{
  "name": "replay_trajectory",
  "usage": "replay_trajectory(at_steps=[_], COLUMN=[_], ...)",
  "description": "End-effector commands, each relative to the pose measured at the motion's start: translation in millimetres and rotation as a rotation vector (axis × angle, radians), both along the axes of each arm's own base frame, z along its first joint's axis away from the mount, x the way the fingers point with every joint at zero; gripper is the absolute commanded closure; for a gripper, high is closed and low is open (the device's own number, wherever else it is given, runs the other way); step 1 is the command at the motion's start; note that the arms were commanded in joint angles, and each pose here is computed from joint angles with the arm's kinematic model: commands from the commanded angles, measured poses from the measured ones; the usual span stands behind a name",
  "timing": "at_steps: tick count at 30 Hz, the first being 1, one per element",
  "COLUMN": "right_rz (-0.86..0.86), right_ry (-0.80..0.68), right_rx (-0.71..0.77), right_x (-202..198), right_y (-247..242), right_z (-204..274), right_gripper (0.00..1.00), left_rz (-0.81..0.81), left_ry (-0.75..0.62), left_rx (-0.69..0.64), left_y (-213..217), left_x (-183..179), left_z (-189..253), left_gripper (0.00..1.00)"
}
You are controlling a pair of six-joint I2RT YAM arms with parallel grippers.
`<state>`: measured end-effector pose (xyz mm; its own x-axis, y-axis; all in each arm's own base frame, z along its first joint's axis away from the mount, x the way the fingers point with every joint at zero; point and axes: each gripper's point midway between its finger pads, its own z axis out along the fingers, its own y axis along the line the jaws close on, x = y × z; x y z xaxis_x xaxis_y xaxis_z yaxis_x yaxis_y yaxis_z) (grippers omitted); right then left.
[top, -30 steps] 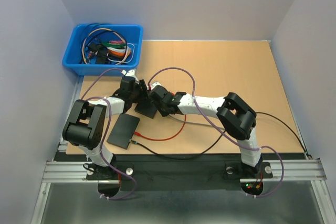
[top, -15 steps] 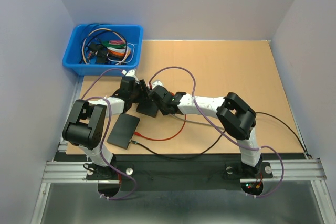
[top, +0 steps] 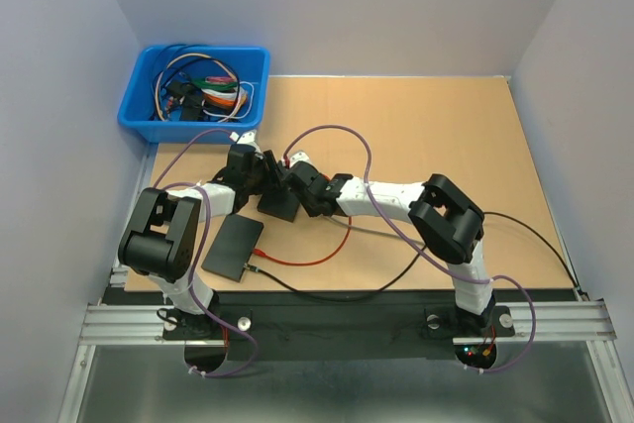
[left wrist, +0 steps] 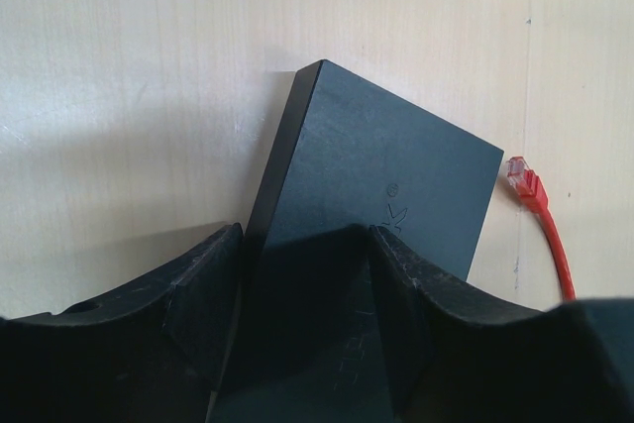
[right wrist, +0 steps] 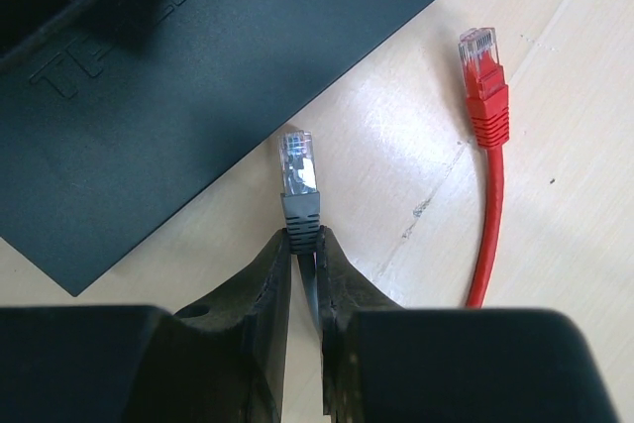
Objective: Insert the plug into the switch port
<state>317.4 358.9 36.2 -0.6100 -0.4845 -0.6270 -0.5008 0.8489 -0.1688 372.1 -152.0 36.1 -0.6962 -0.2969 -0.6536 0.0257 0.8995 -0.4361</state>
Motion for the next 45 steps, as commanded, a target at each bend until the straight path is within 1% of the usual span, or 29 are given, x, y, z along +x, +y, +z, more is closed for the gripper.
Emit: replay_trajectory(at_steps=[1,6,12,22,35,45], right_rz=[-0.008,0.016,0.074,0.095,0.03,0.024], right_ry=[-0.055,-0.048,-0.02,0.045,-0.003,-0.002], right_rx=[0.076,0.1,0.145,0.118,0.066,0.068], right_x=[13,14,3,-12,-15,-15], right_y=[17,27,38,37,4,4], right_z=[24,28,38,14,20,21], right_gripper=[0.99,1.0,1.0,1.0,1.0,0.99], left_rz=[-0.05,-0.06,-0.064,-0.07,-0.097,-0.118], left_ry=[0.043,0.039,0.034,0.02,-0.009,-0.014], left_rx=[0.005,0.002,0.001,0.002,0.006,0.011], left_y=[-6,-8,-9,-10,-15,-17], left_x=[-11,-11,-10,-6,6,6], left_z=[-9,-7,-6,-2,4,1], left_gripper=[0.37,0.37,0.37,0.37,0.37,0.38])
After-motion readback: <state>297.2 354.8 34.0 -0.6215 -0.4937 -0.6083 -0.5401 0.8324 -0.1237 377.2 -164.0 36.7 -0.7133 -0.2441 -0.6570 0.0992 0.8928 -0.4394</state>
